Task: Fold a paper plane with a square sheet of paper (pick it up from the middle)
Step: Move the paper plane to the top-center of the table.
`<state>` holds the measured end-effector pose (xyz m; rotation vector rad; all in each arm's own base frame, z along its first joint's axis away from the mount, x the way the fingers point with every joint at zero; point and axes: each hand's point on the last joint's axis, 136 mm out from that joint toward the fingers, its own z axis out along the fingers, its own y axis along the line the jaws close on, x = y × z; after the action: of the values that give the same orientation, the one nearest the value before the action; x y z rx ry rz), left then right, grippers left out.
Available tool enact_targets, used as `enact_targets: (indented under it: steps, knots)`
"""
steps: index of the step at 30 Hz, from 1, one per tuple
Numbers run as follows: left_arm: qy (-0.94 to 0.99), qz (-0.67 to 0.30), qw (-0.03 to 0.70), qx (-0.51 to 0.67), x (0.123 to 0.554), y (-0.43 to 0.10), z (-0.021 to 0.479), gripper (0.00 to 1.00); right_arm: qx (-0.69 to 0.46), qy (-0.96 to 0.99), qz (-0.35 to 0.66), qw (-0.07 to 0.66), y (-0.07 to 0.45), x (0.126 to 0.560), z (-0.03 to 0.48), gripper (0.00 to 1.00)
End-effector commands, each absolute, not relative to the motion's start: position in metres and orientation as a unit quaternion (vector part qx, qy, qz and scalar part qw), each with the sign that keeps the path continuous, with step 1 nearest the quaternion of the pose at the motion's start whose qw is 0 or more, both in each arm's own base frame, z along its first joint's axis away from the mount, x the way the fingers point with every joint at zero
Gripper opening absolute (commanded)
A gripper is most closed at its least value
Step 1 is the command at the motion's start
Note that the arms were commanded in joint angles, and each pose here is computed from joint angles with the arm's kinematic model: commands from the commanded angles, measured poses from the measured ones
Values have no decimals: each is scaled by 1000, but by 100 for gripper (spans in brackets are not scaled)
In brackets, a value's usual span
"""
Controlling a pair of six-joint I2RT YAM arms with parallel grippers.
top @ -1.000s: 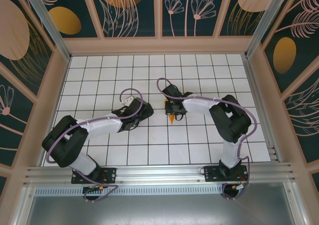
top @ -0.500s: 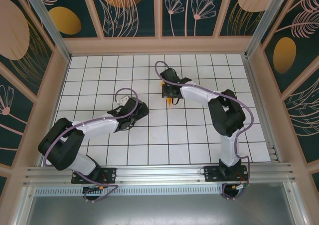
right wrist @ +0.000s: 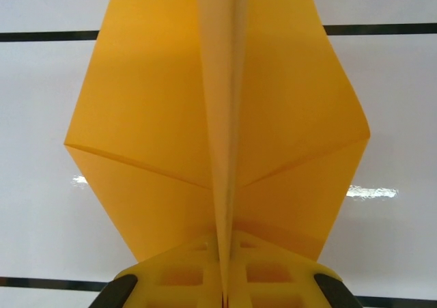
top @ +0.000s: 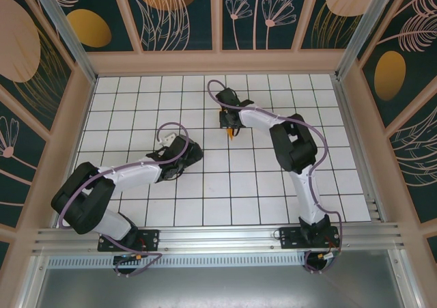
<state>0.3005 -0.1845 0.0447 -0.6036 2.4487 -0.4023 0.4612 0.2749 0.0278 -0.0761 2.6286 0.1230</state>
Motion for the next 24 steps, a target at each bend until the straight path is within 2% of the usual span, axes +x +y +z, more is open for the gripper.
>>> enact_targets:
  steps: [1, 7, 12, 14, 19, 24]
  knots:
    - [922, -139, 286, -219, 296, -178, 42, 98, -20, 974, 27, 225, 269, 458, 13, 10]
    - [921, -134, 293, -217, 299, -177, 46, 99, -3, 979, 15, 202, 264, 452, -6, 14]
    - [915, -132, 315, -215, 313, -176, 62, 98, 1, 977, 23, 213, 268, 458, 15, 19]
    - [910, -129, 330, -217, 323, -170, 75, 99, 7, 972, 38, 232, 272, 463, 42, 27]
    - [887, -111, 391, -218, 349, -144, 118, 98, 22, 949, 90, 300, 275, 469, 127, 58]
    - [857, -58, 465, -215, 363, -102, 166, 99, 42, 919, 132, 368, 251, 461, 195, 71]
